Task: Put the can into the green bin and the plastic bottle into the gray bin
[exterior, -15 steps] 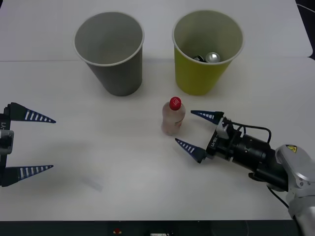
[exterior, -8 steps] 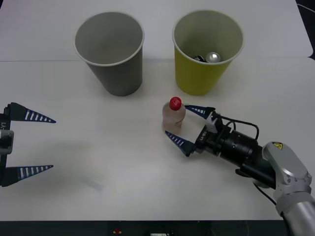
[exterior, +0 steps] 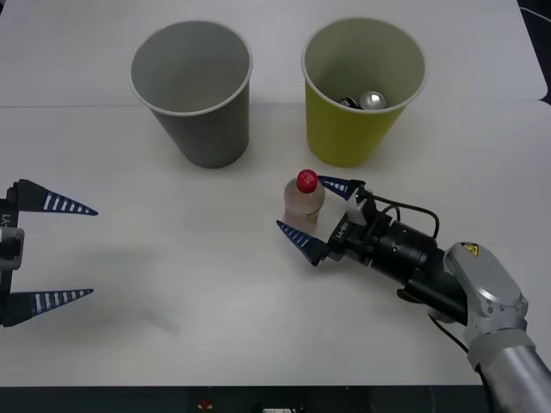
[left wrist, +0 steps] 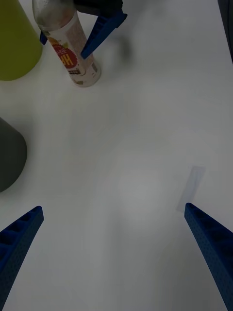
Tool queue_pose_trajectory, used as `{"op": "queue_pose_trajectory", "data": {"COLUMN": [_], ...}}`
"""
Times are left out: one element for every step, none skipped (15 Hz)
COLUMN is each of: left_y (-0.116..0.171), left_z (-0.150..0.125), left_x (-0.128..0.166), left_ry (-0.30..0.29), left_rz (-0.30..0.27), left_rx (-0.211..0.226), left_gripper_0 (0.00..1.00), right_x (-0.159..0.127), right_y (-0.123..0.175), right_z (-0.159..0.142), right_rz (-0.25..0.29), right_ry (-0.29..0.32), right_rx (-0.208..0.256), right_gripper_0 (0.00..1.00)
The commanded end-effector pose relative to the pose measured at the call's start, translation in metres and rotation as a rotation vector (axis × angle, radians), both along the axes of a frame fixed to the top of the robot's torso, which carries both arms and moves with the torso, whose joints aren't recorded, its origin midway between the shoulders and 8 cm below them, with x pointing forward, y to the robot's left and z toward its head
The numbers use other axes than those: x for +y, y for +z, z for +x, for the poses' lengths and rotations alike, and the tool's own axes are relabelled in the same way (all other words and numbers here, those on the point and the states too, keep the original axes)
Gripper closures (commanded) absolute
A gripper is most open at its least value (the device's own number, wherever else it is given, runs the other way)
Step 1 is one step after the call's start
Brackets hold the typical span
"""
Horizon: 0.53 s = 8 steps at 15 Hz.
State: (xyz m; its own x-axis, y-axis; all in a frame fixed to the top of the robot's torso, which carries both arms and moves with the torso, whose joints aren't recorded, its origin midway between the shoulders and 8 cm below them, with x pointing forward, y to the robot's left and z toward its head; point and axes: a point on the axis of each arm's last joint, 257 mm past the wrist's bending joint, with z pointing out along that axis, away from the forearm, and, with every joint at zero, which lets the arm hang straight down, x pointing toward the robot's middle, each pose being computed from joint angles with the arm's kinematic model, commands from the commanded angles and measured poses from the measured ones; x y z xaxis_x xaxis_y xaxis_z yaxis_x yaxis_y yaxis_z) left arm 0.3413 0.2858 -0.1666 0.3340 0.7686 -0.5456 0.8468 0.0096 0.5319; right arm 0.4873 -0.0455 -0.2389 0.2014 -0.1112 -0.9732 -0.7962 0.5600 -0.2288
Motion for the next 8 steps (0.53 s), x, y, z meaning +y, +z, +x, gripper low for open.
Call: {"op": "queue_pose_trajectory", "data": {"left_y": [0.000, 0.000, 0.000, 0.000, 0.000, 0.000, 0.000, 0.000], "left_z": [0.000, 0.000, 0.000, 0.000, 0.000, 0.000, 0.000, 0.000], "left_x": [0.000, 0.000, 0.000, 0.000, 0.000, 0.000, 0.000, 0.000], "left_ry": [0.000, 0.000, 0.000, 0.000, 0.000, 0.000, 0.000, 0.000], "left_rz": [0.000, 0.000, 0.000, 0.000, 0.000, 0.000, 0.000, 0.000], "left_rx": [0.000, 0.000, 0.000, 0.000, 0.000, 0.000, 0.000, 0.000], "left_gripper_0": [0.00, 0.00, 0.00, 0.00, 0.00, 0.00, 0.00, 0.00], "right_x": [0.006, 0.008, 0.009, 0.013, 0.015, 0.016, 0.016, 0.017], "right_y": [0.003, 0.004, 0.004, 0.006, 0.007, 0.008, 0.009, 0.009], "right_z": [0.001, 0.001, 0.002, 0.001, 0.002, 0.002, 0.002, 0.002], "right_rz": [0.001, -0.001, 0.000, 0.000, 0.000, -0.001, -0.001, 0.001], "right_ry": [0.002, 0.003, 0.002, 0.007, 0.009, 0.008, 0.007, 0.007], "right_rx": [-0.010, -0.015, -0.017, -0.024, -0.032, -0.037, -0.039, -0.040], "right_gripper_0": [0.00, 0.00, 0.00, 0.00, 0.19, 0.51, 0.82, 0.95]}}
